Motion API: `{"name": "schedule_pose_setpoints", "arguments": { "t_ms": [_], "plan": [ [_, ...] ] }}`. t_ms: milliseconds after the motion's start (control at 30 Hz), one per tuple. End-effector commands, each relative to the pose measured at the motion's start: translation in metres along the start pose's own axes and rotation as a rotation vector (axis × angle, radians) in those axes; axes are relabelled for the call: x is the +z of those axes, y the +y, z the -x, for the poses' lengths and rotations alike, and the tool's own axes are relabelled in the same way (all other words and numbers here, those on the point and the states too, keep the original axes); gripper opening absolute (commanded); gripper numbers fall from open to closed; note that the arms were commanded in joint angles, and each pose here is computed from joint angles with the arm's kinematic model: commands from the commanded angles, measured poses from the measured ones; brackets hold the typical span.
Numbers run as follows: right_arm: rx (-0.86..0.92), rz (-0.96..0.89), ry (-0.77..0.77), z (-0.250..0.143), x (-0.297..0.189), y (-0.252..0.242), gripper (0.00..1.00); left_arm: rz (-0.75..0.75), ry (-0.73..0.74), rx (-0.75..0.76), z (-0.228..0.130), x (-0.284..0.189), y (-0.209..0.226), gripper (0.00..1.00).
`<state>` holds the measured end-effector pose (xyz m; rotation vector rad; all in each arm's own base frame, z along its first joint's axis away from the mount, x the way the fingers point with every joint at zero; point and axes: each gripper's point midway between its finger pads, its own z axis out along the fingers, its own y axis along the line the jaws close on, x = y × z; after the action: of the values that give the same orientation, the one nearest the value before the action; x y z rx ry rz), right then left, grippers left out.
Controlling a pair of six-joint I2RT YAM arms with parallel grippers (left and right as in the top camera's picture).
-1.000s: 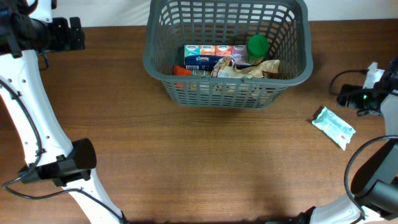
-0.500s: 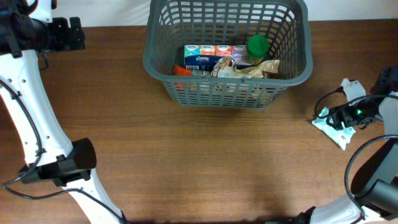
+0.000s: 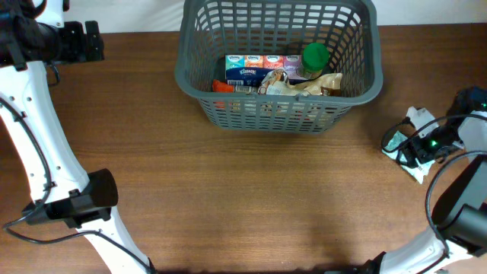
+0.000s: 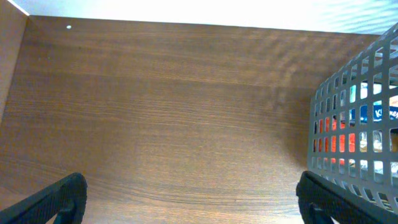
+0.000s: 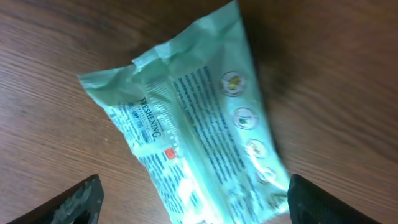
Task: Pack container
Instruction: 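Move the right gripper to the wet-wipes packet and grasp it, then lift the wipes packet and carry it over the basket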
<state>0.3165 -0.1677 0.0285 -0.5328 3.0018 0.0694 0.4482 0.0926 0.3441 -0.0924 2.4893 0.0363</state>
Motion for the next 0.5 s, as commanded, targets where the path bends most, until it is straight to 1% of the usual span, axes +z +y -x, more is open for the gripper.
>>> {"name": "schedule_pose_setpoints", "arguments": {
  "t_ms": [0, 67, 133, 233, 333, 367, 433, 467],
  "plan": [
    [-0.011, 0.017, 0.045, -0.008, 0.017, 0.001, 0.86, 0.002, 0.012, -0.015, -0.002, 0.005, 0.003, 0.99],
    [-0.010, 0.021, 0.053, -0.008, 0.022, 0.000, 0.85, 0.002, 0.012, -0.015, -0.002, 0.005, 0.003, 0.99],
    [-0.009, 0.026, 0.057, -0.008, 0.028, -0.001, 0.81, 0.002, 0.012, -0.015, -0.002, 0.005, 0.003, 0.99],
    [0.004, 0.041, 0.064, -0.009, 0.035, 0.001, 0.78, 0.002, 0.012, -0.014, -0.002, 0.005, 0.003, 0.99],
    [0.005, 0.042, 0.065, -0.009, 0.038, 0.000, 0.65, 0.002, 0.012, -0.015, -0.002, 0.005, 0.003, 0.99],
    [0.015, 0.035, 0.060, -0.008, 0.038, -0.002, 0.62, 0.002, 0.012, -0.015, -0.002, 0.005, 0.003, 0.99],
    [0.064, 0.015, 0.045, -0.004, 0.038, -0.006, 0.59, 0.002, 0.012, -0.015, -0.002, 0.005, 0.003, 0.99],
    [0.092, 0.005, 0.036, -0.002, 0.038, -0.009, 0.56, 0.002, 0.012, -0.015, -0.002, 0.005, 0.003, 0.99]
  ]
}}
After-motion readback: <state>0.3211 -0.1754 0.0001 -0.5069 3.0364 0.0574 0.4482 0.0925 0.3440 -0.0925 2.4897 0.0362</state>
